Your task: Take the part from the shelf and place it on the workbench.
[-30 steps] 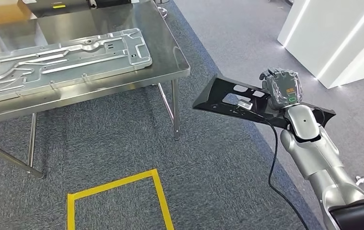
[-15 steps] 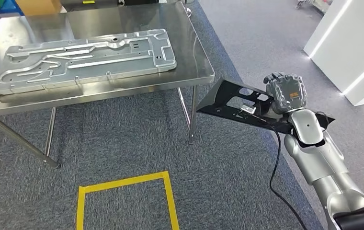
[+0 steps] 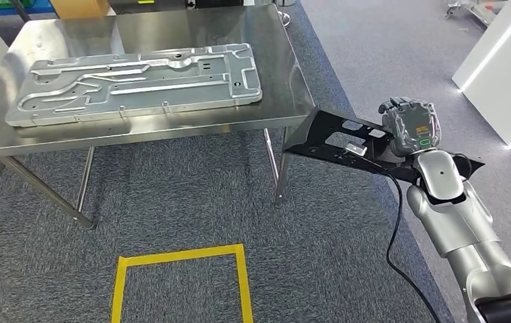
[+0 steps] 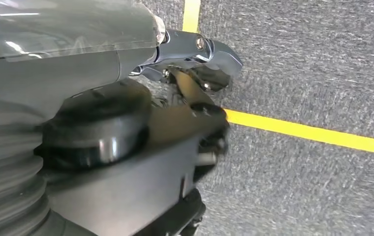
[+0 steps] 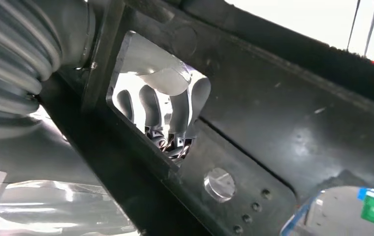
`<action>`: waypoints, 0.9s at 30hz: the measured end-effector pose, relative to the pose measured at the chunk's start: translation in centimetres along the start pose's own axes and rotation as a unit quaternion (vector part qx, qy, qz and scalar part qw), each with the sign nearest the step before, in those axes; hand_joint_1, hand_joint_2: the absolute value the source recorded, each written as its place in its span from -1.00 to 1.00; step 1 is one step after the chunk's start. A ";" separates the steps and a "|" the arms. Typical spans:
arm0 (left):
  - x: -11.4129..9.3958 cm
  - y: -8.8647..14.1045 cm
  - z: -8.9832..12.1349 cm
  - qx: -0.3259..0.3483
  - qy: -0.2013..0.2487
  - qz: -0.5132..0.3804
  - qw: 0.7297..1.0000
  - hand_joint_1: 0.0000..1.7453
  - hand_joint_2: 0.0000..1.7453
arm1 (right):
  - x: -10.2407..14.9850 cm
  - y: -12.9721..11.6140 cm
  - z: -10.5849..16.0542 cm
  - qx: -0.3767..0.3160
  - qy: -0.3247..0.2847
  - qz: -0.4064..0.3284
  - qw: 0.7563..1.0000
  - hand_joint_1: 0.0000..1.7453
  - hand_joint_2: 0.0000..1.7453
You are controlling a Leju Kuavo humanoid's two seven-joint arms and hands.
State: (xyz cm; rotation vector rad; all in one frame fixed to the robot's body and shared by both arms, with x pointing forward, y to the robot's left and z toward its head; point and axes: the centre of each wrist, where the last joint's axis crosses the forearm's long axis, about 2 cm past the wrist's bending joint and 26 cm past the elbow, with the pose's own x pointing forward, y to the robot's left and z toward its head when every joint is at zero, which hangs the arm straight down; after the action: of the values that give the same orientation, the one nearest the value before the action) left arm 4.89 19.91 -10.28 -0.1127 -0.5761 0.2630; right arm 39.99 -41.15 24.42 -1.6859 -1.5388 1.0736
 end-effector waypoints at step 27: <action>-0.1 0.0 0.1 -0.021 0.010 -0.002 1.000 -1.00 1.00 | -4.9 -0.5 3.3 0.024 0.027 0.032 0.999 1.00 1.00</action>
State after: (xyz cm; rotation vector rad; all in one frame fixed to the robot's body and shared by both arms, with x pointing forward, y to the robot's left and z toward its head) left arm 4.76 19.90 -10.29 -0.1549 -0.5627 0.2447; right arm 36.88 -46.16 24.01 -1.7285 -1.4233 1.0812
